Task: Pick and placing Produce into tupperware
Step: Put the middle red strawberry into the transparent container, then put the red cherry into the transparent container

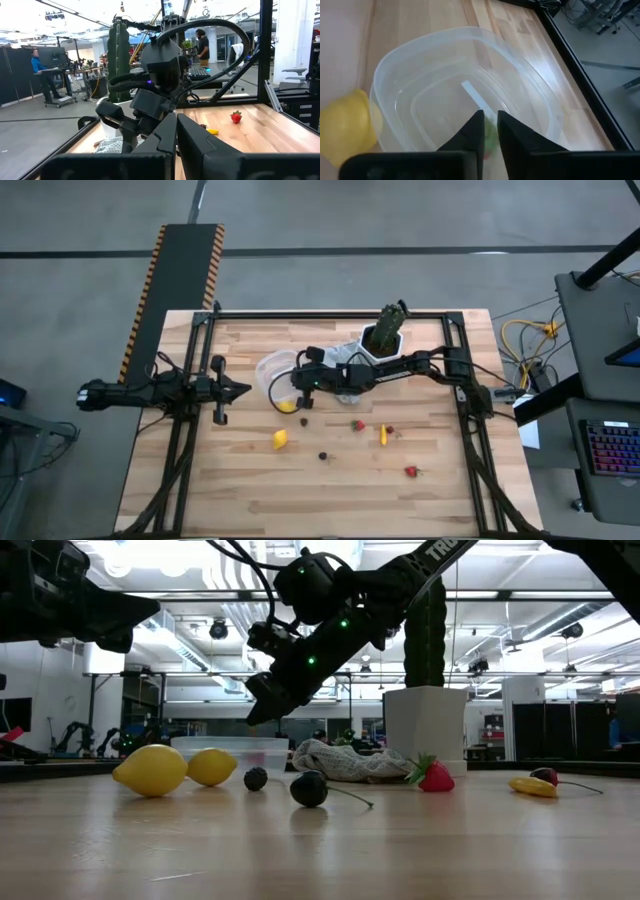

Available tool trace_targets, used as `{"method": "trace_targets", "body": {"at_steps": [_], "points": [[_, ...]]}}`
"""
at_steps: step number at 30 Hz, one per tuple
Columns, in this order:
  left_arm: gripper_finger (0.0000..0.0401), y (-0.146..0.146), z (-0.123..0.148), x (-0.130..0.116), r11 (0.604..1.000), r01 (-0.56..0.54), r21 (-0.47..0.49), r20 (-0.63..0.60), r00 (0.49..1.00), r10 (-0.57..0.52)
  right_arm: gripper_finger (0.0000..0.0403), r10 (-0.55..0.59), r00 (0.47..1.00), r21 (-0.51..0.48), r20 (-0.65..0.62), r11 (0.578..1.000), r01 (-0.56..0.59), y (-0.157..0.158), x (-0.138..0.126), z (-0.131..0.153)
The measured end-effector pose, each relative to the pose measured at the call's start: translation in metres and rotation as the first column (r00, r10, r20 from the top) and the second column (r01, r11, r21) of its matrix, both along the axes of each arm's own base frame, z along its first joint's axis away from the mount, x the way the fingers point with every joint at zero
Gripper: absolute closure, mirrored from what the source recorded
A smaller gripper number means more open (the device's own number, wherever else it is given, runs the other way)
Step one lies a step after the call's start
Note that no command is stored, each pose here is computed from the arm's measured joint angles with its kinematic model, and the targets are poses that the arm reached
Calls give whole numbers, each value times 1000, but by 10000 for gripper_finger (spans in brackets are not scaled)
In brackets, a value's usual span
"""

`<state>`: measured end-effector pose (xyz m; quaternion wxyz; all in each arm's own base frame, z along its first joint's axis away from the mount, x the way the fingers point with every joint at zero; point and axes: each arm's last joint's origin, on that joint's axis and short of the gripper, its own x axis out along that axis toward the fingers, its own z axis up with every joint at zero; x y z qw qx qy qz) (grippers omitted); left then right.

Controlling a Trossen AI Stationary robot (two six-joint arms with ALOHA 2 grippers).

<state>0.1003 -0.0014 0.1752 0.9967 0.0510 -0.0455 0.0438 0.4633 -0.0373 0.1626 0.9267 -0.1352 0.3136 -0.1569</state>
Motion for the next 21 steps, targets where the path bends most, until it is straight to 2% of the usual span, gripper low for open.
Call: {"method": "trace_targets", "body": {"at_steps": [9, 15, 21], "points": [[401, 0, 0, 0, 1000, 0, 0, 0, 1000, 0, 309, -10, 1000, 12, 16, 1000, 10, 0, 0, 5], [401, 0, 0, 0, 1000, -1, 0, 1, 1000, 1, 300, 25, 998, 9, 60, 1000, -26, 17, -7, 37], [401, 0, 0, 0, 1000, -1, 0, 0, 1000, 1, 307, 103, 995, 15, -14, 995, -102, 51, -30, 72]]}}
